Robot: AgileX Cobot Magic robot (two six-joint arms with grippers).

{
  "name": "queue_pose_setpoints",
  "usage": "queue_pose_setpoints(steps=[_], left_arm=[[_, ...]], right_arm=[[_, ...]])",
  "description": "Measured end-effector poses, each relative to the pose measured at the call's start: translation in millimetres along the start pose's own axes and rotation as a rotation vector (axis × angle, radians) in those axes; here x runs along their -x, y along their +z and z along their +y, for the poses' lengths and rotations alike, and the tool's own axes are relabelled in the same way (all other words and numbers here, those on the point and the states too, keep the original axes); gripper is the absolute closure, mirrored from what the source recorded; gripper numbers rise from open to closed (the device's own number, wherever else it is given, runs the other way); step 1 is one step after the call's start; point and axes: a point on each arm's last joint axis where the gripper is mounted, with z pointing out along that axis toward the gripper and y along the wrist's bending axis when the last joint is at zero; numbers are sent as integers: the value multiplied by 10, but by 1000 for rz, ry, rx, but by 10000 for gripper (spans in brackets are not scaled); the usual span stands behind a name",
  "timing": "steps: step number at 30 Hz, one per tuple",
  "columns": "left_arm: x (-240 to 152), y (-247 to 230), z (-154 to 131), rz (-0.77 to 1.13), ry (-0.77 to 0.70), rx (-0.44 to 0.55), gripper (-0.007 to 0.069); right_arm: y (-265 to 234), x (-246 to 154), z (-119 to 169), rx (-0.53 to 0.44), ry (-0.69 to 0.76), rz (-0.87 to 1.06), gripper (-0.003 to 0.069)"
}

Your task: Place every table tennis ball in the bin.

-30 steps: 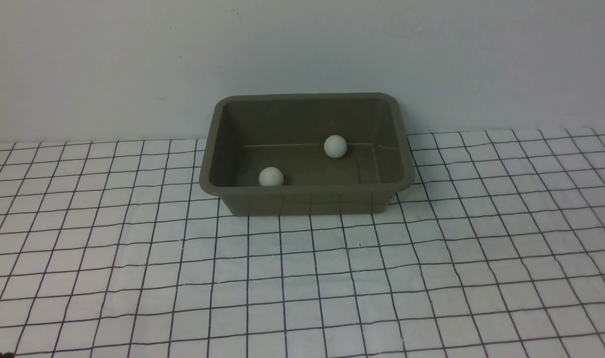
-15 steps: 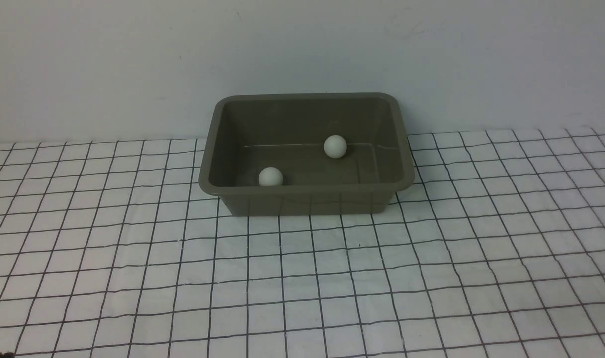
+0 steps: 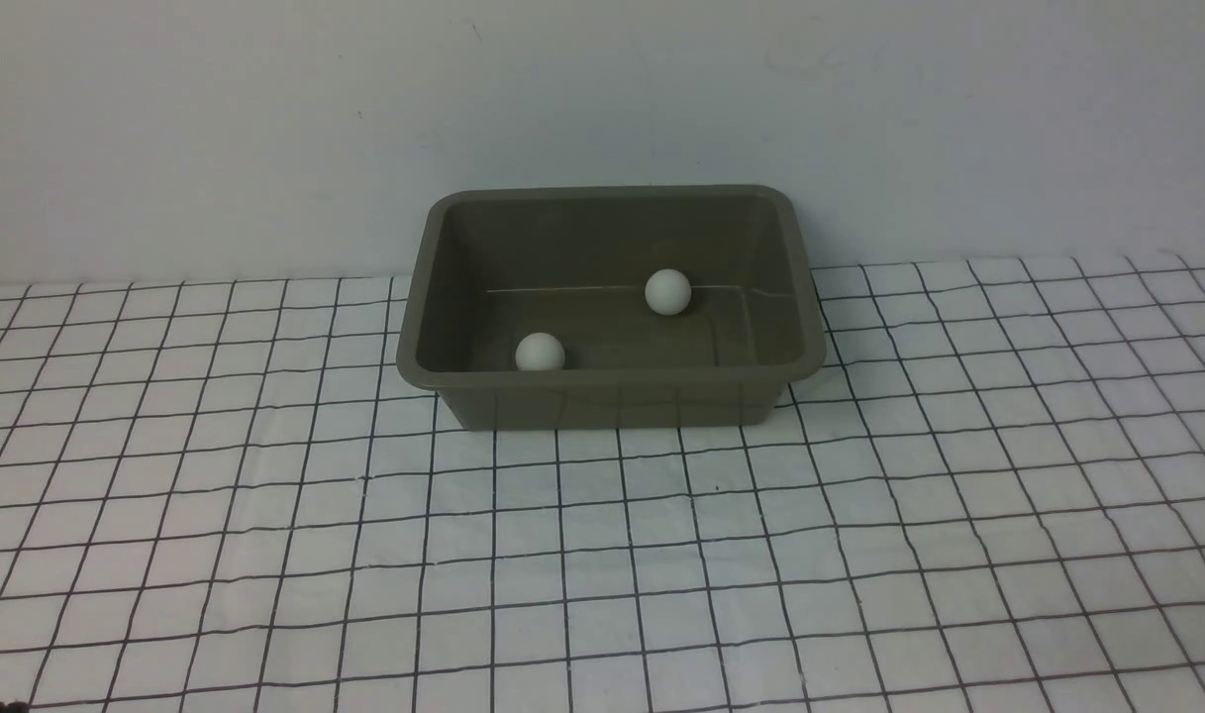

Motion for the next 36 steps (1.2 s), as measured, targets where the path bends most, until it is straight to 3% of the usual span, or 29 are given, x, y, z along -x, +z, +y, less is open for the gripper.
queue_pose_setpoints(steps=[13,17,25,27,32,36], left_arm=[[0,0,0,0,0,0,630],[0,0,0,0,0,0,630],[0,0,0,0,0,0,630],[0,0,0,0,0,0,630],[0,0,0,0,0,0,630],[0,0,0,0,0,0,630]], right_arm=[[-29,-50,55,75,-13,44,676],[-28,6,15,16,21,-19,676],[-112,261,-266,-266,223,-343,676],[-131,282,-300,-298,257,-379,676],[-142,298,-313,-307,277,-405,676],[-128,348,-231,-230,176,-400,676]])
